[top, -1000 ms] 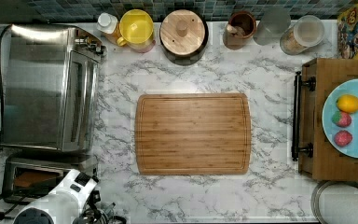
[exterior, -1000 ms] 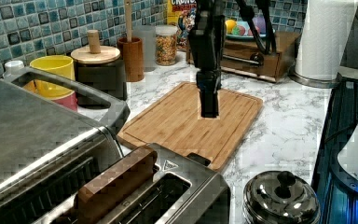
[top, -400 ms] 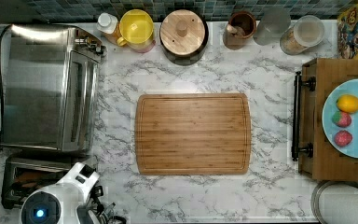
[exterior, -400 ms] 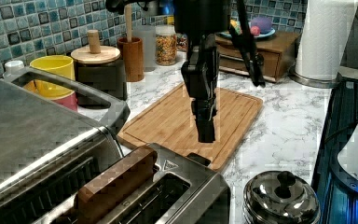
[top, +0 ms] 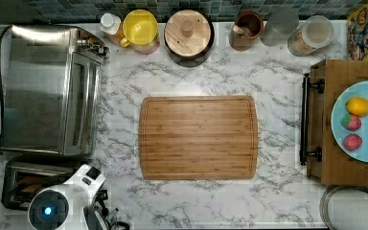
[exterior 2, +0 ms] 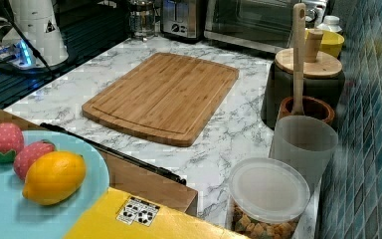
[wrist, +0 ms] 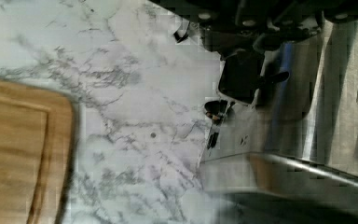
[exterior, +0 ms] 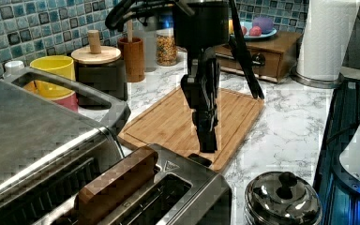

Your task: Turn on the toaster.

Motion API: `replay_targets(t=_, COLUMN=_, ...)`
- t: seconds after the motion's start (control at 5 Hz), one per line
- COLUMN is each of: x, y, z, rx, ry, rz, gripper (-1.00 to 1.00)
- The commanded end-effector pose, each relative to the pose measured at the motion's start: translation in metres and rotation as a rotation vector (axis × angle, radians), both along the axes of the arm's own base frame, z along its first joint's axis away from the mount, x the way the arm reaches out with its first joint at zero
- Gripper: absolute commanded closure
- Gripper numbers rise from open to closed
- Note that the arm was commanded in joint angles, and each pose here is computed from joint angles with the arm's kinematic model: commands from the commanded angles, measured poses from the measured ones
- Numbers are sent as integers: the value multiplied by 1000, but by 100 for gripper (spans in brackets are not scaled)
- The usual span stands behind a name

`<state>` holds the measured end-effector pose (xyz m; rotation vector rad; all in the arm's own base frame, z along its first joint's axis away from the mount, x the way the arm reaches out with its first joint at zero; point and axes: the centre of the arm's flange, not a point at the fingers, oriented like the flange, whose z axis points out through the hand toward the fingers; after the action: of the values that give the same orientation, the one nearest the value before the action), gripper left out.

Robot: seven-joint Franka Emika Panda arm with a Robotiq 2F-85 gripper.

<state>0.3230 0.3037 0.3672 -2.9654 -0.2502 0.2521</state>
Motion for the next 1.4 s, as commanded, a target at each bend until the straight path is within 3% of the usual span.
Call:
replay_targets(t=0.2, x=16, y=26, z=16, rx=64, ry=-55, rz=-33, gripper=100)
replay_targets(t=0.8, x=39, y=12, z=-34, rx=14, ry=19, rz=-149, gripper=100)
replay_targets(t=1.4, x=24, y=-8, z=-117, rx=-54, ry=166, rz=-198, gripper=100)
